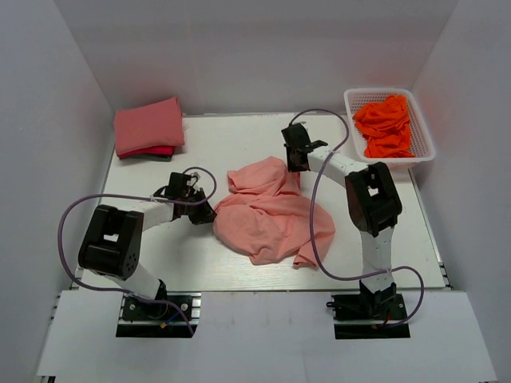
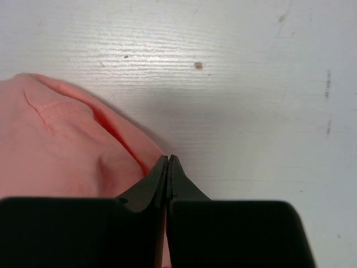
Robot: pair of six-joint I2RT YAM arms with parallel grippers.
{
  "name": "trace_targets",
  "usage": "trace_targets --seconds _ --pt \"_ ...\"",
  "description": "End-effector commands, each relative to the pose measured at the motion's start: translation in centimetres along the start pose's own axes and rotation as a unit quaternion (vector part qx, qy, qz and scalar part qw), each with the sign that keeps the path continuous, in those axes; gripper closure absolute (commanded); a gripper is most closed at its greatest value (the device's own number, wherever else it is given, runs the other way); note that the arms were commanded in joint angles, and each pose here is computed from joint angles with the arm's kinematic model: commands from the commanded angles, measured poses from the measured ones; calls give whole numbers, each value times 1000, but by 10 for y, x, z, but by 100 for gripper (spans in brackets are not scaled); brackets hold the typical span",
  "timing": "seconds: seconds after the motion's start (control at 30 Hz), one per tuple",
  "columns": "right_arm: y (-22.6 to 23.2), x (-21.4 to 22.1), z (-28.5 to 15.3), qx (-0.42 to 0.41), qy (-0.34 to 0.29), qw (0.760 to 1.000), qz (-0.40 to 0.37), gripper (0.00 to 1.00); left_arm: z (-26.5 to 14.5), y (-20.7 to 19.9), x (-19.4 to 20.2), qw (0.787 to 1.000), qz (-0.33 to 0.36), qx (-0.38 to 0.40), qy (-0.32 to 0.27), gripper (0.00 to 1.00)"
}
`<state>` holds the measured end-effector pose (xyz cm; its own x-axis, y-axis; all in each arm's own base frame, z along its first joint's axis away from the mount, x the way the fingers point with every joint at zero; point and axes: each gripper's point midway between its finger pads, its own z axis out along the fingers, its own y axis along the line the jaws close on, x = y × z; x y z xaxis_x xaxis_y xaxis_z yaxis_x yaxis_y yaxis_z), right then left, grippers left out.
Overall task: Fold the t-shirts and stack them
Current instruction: Flatten out the tshirt
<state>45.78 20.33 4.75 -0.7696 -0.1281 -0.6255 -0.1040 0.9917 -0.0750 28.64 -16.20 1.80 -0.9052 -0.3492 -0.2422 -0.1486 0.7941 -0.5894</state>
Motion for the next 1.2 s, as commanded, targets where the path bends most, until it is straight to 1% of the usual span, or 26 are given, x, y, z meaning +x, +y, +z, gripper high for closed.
trace_targets --seconds 0.0,0.03,0.07,0.1,0.13,0.2,0.23,0.27,0.3,0.33,0.37,0.4,0.47,0.53,0.57,0.63,0.67,0.77,0.8,0.87,0.9,0.97,1.03,1.07,1.1,1.17 --pt "-17 -31 -27 22 -49 998 12 100 -15 -10 -20 998 37 -5 -45 100" --pt "-32 -37 -35 53 -66 996 17 100 -22 -13 -35 996 43 -14 -79 100" --pt "-38 -39 -38 67 -72 995 8 100 -31 -20 -48 993 43 -16 -109 100" --pt "-43 -37 -40 79 -74 994 20 100 -41 -24 -61 989 47 -22 -140 100" --pt "-60 -43 -49 109 -86 990 29 100 -61 -29 -86 978 44 -43 -201 100" --pt "-79 -47 -54 138 -95 985 38 100 -81 -22 -106 965 21 -81 -248 100" --pt "-89 -51 -59 157 -102 981 42 100 -94 -13 -120 953 5 -113 -283 100" --pt "-98 -52 -65 169 -107 979 41 100 -107 -20 -137 943 3 -123 -311 100" --pt "-114 -54 -70 192 -111 974 50 100 -128 -20 -155 926 -5 -154 -346 100" --pt "-120 -56 -73 201 -113 972 47 100 -129 -15 -153 923 -3 -168 -345 100" --pt "-132 -61 -83 213 -122 968 55 100 -141 -27 -170 916 1 -163 -368 100" --pt "-140 -64 -88 220 -125 966 52 100 -146 -27 -178 908 2 -175 -380 100" --pt "-153 -69 -93 230 -135 962 57 100 -160 -41 -197 898 5 -172 -405 100" --pt "-166 -79 -110 239 -154 957 64 100 -179 -49 -213 884 3 -186 -429 100" --pt "-177 -86 -123 243 -167 952 76 100 -183 -52 -218 881 8 -189 -435 100" --pt "-184 -93 -136 241 -180 950 81 100 -195 -64 -227 875 21 -183 -447 100" --pt "-187 -96 -140 234 -185 951 82 100 -209 -72 -230 869 31 -173 -462 100" --pt "-185 -112 -167 204 -221 950 81 100 -235 -97 -237 860 58 -138 -488 100" --pt "-186 -120 -187 190 -244 947 86 100 -248 -107 -235 856 70 -120 -499 100" --pt "-184 -126 -203 177 -261 945 85 100 -272 -122 -235 843 81 -99 -523 100" --pt "-184 -133 -225 167 -284 940 90 100 -293 -132 -230 834 93 -84 -537 100" --pt "-187 -139 -245 162 -304 935 89 100 -317 -149 -225 821 112 -54 -557 100" --pt "-188 -146 -283 142 -343 924 93 100 -340 -166 -217 808 138 -30 -572 100" --pt "-188 -149 -303 131 -362 918 91 100 -364 -178 -209 794 148 -4 -590 100" --pt "-186 -149 -310 123 -369 917 85 100 -375 -184 -204 788 152 9 -597 100" --pt "-188 -153 -349 104 -406 903 88 100 -395 -196 -194 775 169 37 -608 100"
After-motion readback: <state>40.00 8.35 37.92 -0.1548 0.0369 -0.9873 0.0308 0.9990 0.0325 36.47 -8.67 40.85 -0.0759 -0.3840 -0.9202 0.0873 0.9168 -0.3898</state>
